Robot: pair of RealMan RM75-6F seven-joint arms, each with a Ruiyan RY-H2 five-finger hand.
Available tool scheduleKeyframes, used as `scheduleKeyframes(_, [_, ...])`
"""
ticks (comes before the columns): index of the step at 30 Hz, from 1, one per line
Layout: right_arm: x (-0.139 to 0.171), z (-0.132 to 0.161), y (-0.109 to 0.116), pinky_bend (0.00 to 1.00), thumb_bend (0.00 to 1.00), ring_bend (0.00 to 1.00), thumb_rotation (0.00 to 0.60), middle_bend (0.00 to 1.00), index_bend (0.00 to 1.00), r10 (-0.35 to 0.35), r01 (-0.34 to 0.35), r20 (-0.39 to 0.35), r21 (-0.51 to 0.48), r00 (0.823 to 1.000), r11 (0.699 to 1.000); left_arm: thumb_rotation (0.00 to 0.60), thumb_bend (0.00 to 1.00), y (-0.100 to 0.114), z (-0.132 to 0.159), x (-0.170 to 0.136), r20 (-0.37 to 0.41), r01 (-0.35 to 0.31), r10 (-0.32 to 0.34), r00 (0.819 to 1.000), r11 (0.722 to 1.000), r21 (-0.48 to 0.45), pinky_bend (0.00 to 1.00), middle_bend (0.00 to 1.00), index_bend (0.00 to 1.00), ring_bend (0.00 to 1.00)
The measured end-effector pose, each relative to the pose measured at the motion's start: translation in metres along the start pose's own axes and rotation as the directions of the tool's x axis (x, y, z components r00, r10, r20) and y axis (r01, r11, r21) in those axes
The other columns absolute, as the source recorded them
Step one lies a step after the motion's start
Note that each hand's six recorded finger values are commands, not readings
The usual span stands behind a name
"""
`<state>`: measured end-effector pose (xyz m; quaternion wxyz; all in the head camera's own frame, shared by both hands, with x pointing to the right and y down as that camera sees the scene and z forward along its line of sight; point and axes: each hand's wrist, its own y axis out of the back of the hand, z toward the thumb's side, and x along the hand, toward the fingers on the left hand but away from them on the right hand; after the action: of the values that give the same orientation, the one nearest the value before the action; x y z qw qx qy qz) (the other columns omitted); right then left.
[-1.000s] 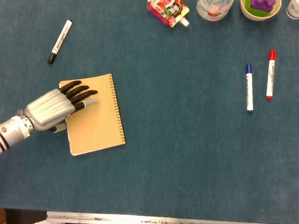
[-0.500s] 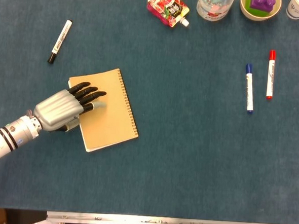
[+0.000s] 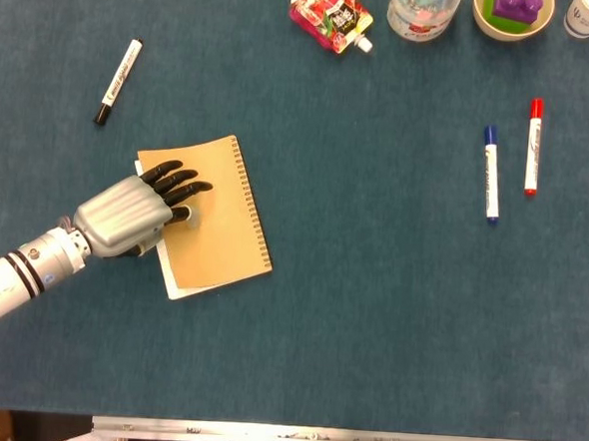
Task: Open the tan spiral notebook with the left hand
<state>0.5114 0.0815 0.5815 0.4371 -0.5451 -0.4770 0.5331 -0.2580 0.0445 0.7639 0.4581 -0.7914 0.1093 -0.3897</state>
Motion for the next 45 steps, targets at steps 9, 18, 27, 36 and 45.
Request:
scheduleKeyframes(9, [-0.001,0.002,0.001,0.27,0.23,0.15,0.6,0.25,0.24,-0.008,0.008,-0.01,-0.006,1.0,1.0,0.6,0.58,0.014,-0.007,-0.014,-0.021,-0.004,0.005,1.0,1.0,0.028,0.0,0.23,0.54,0.04])
scheduleKeyframes(18, [0.002,0.002,0.0,0.27,0.23,0.15,0.6,0.25,0.24,-0.01,0.01,-0.015,-0.015,1.0,1.0,0.6,0.58,0.044,-0.018,-0.044,-0.067,0.023,-0.012,0.998,0.985,0.171,0.0,0.24,0.54,0.04])
scheduleKeyframes(27, [0.006,-0.003,0.0,0.27,0.23,0.15,0.6,0.25,0.24,-0.016,0.016,-0.006,-0.027,1.0,1.0,0.6,0.58,0.067,-0.001,-0.045,-0.086,0.032,0.002,0.996,0.92,0.391,0.0,0.23,0.53,0.04])
scheduleKeyframes(36, [0.009,-0.013,-0.002,0.27,0.23,0.15,0.6,0.25,0.24,-0.015,0.015,0.017,-0.037,1.0,0.999,0.6,0.58,0.08,0.046,-0.026,-0.057,0.043,-0.017,0.998,0.874,0.485,0.0,0.22,0.53,0.05])
scheduleKeyframes(45, [0.009,-0.02,-0.005,0.27,0.23,0.15,0.6,0.25,0.24,-0.01,0.011,0.026,-0.048,1.0,0.999,0.6,0.58,0.076,0.081,0.003,-0.009,0.043,-0.045,0.999,0.841,0.539,0.0,0.21,0.47,0.05])
